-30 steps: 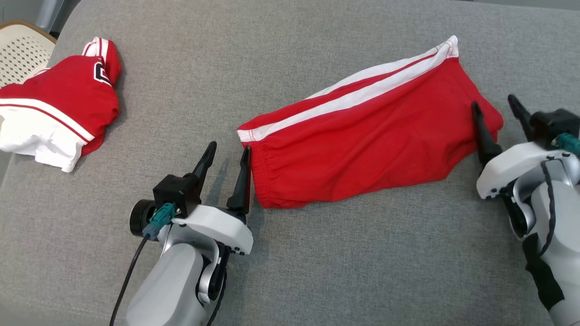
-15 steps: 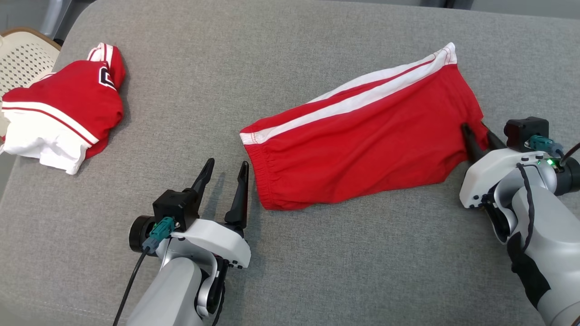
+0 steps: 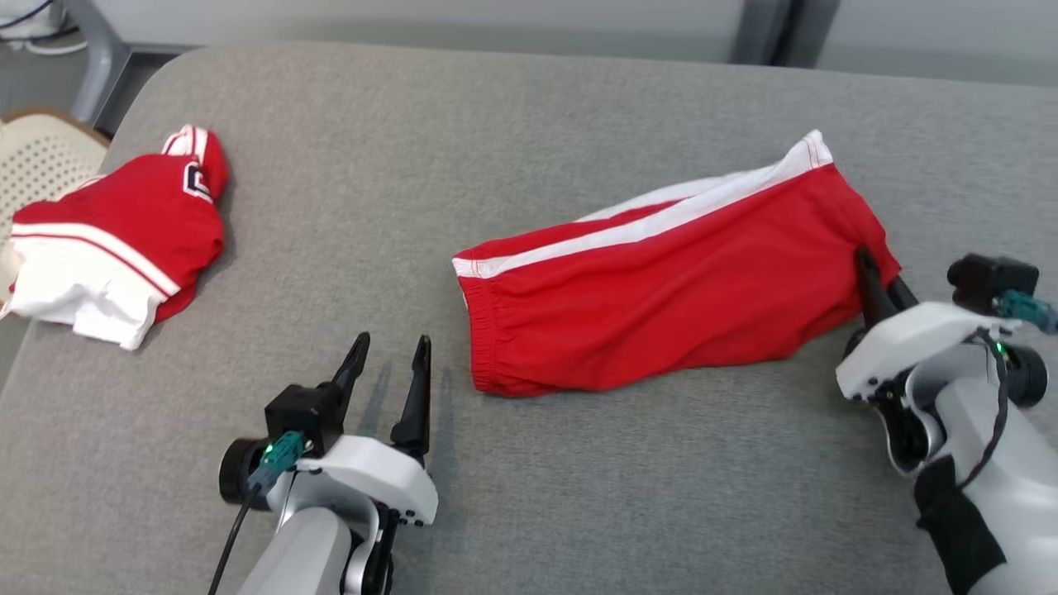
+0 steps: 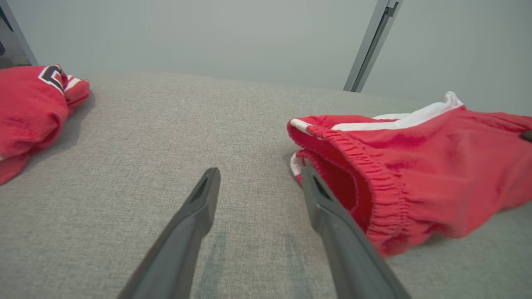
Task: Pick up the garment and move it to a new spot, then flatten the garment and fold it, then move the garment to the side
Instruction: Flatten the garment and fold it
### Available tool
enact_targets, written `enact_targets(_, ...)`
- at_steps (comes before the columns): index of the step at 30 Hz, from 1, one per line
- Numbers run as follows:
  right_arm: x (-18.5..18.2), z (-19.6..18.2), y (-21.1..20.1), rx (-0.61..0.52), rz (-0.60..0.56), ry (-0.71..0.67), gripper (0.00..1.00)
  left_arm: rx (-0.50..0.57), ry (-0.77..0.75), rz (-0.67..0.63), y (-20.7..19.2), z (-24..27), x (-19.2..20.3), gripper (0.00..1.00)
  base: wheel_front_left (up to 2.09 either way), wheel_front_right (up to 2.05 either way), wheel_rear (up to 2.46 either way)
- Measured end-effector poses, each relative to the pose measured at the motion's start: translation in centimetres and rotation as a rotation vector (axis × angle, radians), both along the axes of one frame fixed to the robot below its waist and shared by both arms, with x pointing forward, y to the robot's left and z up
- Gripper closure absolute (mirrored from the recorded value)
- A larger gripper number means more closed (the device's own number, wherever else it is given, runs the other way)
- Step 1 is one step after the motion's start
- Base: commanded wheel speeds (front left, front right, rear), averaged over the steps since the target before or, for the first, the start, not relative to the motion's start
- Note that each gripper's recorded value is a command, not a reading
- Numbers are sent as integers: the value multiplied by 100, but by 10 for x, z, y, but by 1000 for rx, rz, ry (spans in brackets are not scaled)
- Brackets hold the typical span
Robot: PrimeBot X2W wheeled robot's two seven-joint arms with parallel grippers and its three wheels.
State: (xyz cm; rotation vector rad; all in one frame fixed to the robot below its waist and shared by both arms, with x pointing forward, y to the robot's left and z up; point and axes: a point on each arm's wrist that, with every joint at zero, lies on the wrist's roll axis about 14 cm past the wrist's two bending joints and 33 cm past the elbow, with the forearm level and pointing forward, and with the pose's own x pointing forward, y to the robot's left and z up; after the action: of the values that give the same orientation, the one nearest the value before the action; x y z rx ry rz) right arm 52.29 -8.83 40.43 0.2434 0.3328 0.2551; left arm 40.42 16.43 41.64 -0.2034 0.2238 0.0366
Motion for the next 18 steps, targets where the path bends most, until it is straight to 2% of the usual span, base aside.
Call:
enact_targets(10,-54,-4,-52,23,-133,16,100,-13,-4,-47,-17,1,-8,0,0,0,0)
enact_targets(18,-64,13,-68,10,-162,-37,100,-21,-5,-63,-24,1,-14,0,0,0,0)
